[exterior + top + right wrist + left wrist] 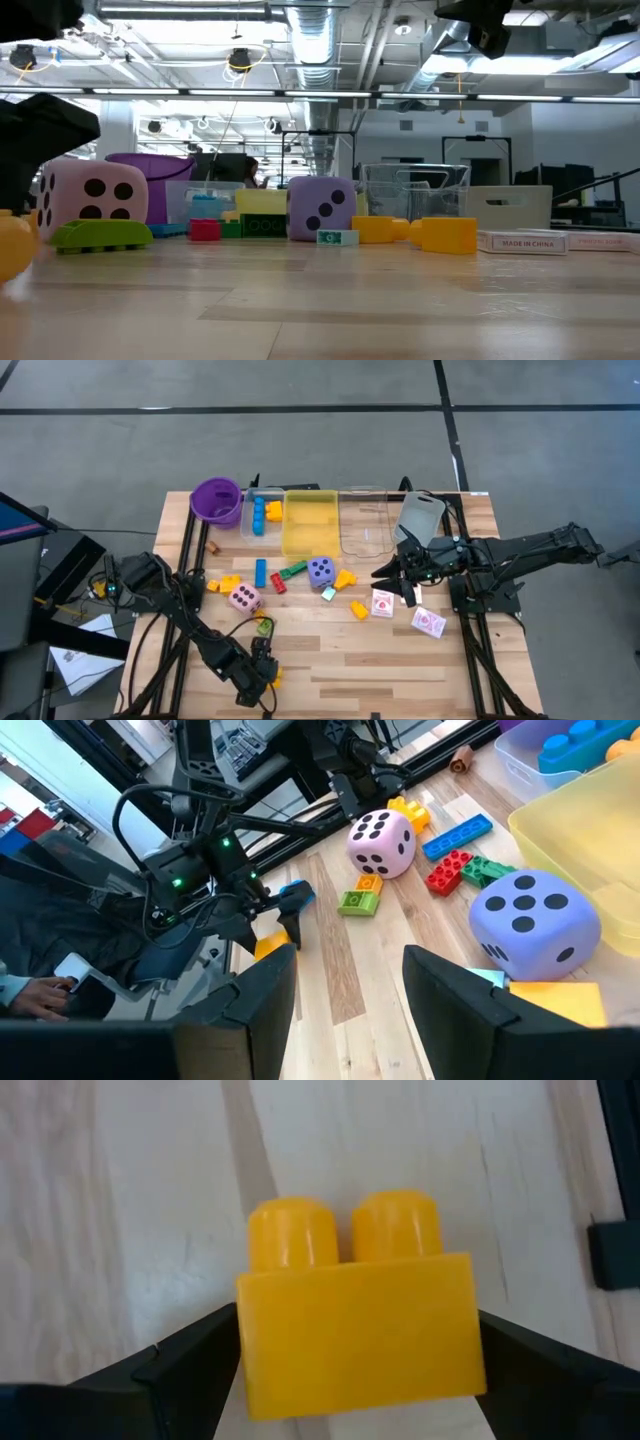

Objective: Pick & Place Toys
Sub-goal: Put the yellow stud game piece into the left transparent bin

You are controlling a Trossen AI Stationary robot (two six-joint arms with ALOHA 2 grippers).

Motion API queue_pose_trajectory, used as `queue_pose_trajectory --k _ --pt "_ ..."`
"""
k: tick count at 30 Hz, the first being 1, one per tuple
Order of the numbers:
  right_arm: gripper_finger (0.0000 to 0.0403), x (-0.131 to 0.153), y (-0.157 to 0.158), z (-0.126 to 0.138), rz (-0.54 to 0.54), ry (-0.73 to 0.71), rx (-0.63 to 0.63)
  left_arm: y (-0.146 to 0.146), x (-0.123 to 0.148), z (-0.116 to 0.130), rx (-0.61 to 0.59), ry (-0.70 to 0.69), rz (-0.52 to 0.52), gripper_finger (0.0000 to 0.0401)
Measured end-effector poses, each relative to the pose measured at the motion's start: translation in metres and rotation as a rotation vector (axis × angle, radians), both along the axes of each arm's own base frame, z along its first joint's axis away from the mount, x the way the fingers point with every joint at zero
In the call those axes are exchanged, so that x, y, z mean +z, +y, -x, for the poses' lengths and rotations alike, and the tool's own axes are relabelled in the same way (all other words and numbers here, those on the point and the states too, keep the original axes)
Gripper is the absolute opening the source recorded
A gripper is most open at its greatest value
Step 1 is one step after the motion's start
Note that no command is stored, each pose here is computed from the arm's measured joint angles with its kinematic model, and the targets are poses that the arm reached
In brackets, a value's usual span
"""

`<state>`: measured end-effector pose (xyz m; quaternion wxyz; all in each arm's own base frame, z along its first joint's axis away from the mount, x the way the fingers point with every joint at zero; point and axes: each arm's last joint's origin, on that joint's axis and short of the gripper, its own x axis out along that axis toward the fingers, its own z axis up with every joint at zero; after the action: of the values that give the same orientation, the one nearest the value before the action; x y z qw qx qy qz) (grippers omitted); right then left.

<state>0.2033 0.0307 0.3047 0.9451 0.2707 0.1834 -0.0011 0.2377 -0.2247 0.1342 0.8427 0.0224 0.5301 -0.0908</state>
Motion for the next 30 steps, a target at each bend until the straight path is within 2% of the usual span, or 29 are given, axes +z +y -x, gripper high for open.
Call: queue_pose_trajectory --k 6,10,17,20,24,30 --pt "0.0179 0.000 0.000 0.000 0.000 0.000 0.000 0.006 0.001 -0.006 0.128 0.007 0.050 0.0294" --pt "0.0179 0.000 0.000 0.000 0.000 0.000 0.000 0.009 0.009 -0.007 0.160 0.022 0.113 0.0276" --pt "0.0179 0.000 0.000 0.000 0.001 0.000 0.000 0.017 0.051 -0.002 0.121 -0.090 0.180 0.0287" --pt "0.0179 0.000 0.000 0.000 0.001 0.000 0.001 0.029 0.077 0.001 0.157 -0.184 0.195 0.0280" --pt "0.0179 0.000 0.000 0.000 0.000 0.000 0.001 0.057 0.112 0.002 0.299 -0.358 0.153 0.0276" --pt "0.0179 0.000 0.000 0.000 -0.001 0.000 0.004 0.115 0.152 0.003 0.622 -0.617 0.012 0.0284"
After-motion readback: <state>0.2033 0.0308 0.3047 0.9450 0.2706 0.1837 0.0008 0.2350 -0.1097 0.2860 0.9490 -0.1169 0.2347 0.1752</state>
